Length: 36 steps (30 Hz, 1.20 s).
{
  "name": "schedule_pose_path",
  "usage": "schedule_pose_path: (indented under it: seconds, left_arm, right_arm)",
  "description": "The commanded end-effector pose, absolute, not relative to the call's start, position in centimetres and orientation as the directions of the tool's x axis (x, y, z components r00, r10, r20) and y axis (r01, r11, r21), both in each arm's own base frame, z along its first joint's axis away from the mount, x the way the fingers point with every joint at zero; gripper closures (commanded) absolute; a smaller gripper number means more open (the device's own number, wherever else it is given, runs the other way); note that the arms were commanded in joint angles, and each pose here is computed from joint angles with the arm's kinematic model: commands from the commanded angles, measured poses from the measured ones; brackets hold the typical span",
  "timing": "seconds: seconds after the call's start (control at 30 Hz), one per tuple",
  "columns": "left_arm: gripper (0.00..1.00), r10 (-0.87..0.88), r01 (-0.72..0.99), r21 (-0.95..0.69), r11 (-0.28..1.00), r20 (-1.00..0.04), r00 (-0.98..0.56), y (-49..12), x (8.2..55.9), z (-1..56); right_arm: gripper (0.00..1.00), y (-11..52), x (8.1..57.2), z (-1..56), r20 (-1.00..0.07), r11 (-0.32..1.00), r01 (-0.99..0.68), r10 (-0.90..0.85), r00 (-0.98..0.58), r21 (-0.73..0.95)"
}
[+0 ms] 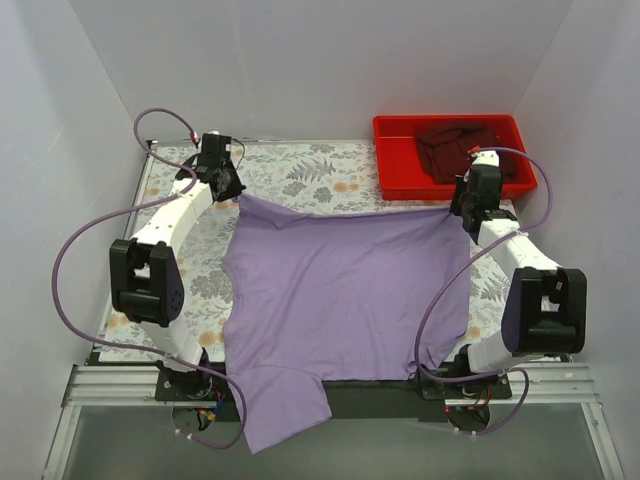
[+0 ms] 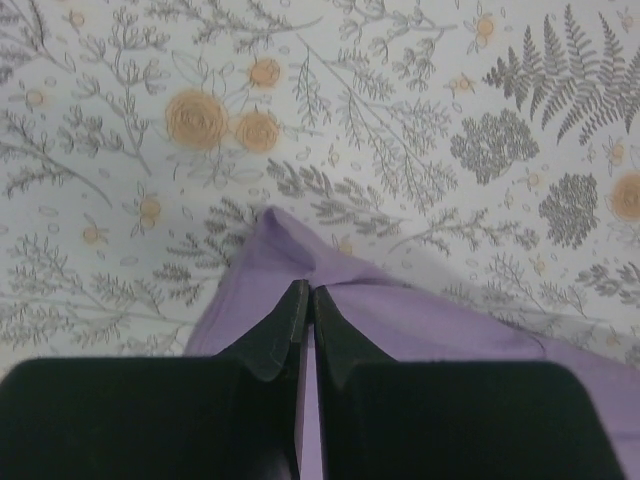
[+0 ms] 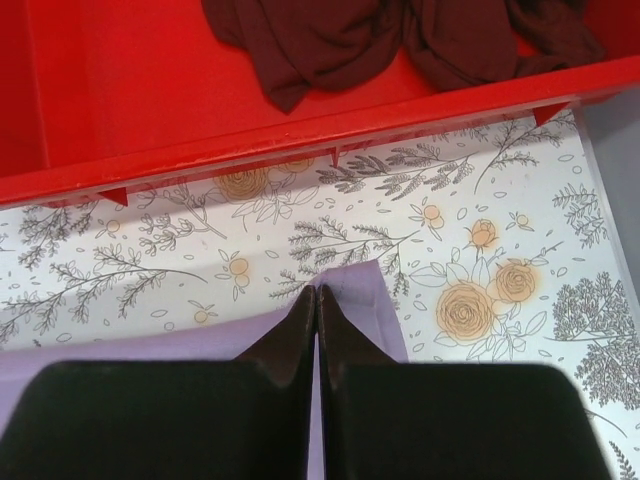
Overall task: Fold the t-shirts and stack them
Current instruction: Fold the tshirt
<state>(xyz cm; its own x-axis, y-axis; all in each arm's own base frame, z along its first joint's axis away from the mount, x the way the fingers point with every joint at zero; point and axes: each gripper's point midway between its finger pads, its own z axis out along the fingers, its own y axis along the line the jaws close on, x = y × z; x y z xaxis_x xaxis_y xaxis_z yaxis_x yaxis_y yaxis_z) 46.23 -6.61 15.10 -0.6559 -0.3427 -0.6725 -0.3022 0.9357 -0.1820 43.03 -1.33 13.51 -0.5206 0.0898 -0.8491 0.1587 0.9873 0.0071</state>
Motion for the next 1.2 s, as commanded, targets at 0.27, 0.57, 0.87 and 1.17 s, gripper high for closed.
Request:
schedule_pose_path:
  seconds: [0.27, 0.57, 0.87, 1.17]
  left_arm:
    - [1.0, -0.493, -0.326, -0.382, 0.865, -0.522, -0.696, -8.6, 36.0, 17.2]
    - [1.0, -0.548, -0.307, -0.505, 0.807, -0.445, -0.708, -10.3, 31.4, 18.2]
    - [1.0, -0.584, -0.308, -0.548, 0.778, -0.45, -0.676, -10.1, 29.3, 20.2]
    - [1.0, -0.614, -0.365, -0.579, 0.729, -0.318, -0.722, -10.9, 24.6, 14.6]
  right_arm:
    - [0.99, -1.7, 37.9, 12.5, -0.81, 0.977, 0.208, 0.153, -0.567, 0.039]
    - [0.99, -1.7, 35.9, 11.8, -0.793, 0.975, 0.217, 0.164, -0.587, 0.041]
    - [0.99, -2.5, 34.9, 11.3, -0.78, 0.965, 0.261, 0.172, -0.601, 0.012]
    - [0.99, -3.5, 32.8, 7.3, -0.7, 0.947, 0.32, 0.224, -0.679, -0.008]
